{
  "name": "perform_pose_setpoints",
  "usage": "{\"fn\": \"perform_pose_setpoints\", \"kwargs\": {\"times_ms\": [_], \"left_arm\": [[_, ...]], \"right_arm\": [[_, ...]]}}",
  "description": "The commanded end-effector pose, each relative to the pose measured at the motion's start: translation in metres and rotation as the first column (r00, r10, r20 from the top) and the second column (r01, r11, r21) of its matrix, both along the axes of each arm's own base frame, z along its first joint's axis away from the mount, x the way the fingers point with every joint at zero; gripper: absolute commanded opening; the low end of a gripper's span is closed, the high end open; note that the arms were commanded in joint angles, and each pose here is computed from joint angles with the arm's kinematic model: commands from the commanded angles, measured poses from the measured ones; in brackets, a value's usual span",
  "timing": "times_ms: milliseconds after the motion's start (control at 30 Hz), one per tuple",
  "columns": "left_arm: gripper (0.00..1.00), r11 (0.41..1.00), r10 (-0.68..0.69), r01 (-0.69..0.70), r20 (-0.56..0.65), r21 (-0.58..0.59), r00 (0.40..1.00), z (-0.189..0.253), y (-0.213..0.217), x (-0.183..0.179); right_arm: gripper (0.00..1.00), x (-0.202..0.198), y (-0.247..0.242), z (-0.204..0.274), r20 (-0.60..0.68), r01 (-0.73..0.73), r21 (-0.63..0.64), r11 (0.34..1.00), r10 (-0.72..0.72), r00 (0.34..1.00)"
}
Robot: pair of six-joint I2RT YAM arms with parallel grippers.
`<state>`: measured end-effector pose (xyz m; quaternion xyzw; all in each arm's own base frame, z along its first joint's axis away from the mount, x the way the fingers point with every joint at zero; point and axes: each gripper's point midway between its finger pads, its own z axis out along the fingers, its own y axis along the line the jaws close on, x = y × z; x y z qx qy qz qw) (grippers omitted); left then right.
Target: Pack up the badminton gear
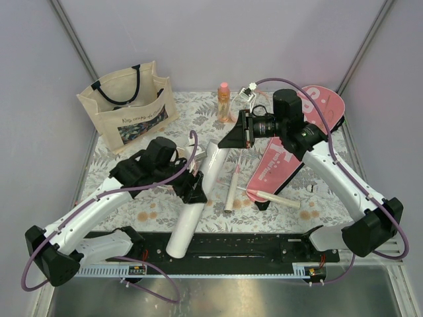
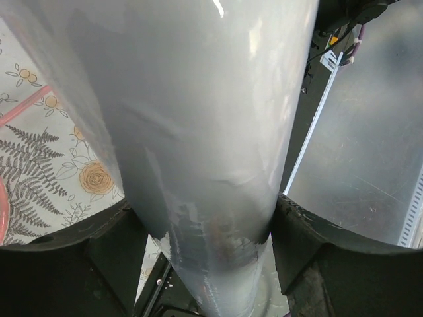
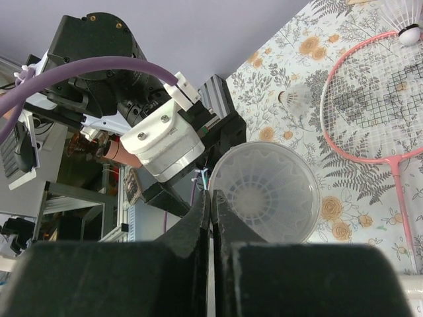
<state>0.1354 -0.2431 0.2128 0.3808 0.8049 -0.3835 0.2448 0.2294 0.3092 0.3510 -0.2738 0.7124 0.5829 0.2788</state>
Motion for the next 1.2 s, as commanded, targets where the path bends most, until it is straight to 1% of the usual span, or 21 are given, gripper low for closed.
{"fn": "perform_pose_setpoints", "kwargs": {"times_ms": [0,267,400,567,700,900,1167], "left_arm": [[0.57,0.997,0.022,-0.013,0.120,-0.081,0.993,0.023,-0.013,0.022],[0.53,0.998,0.030,-0.025,0.108,-0.050,0.994,0.009,-0.011,0.024],[0.51,0.999,0.035,-0.031,0.112,-0.040,0.993,0.007,-0.011,0.027],[0.44,0.995,0.103,-0.102,0.119,-0.015,0.988,-0.004,-0.009,0.041],[0.43,0.994,0.113,-0.112,0.118,-0.011,0.987,-0.007,-0.010,0.043],[0.42,0.994,0.110,-0.109,0.143,-0.018,0.984,-0.005,-0.008,0.043],[0.43,0.995,0.097,-0.099,0.139,0.009,0.986,-0.017,-0.005,0.041]], "right_arm": [[0.00,0.000,-0.011,0.003,-0.020,0.016,0.009,1.000,-0.015,1.000],[0.00,0.009,-0.026,0.014,-0.025,0.067,0.044,0.997,-0.066,0.998],[0.00,0.014,-0.032,0.024,-0.025,0.097,0.087,0.991,-0.095,0.995],[0.00,0.018,-0.038,0.038,-0.055,0.101,0.156,0.983,-0.094,0.994],[0.00,0.020,-0.042,0.049,-0.049,0.099,0.198,0.975,-0.091,0.995],[0.00,0.028,-0.047,0.050,-0.060,0.117,0.199,0.973,-0.107,0.992],[0.00,0.043,-0.055,0.056,-0.087,0.161,0.210,0.964,-0.146,0.985]]}}
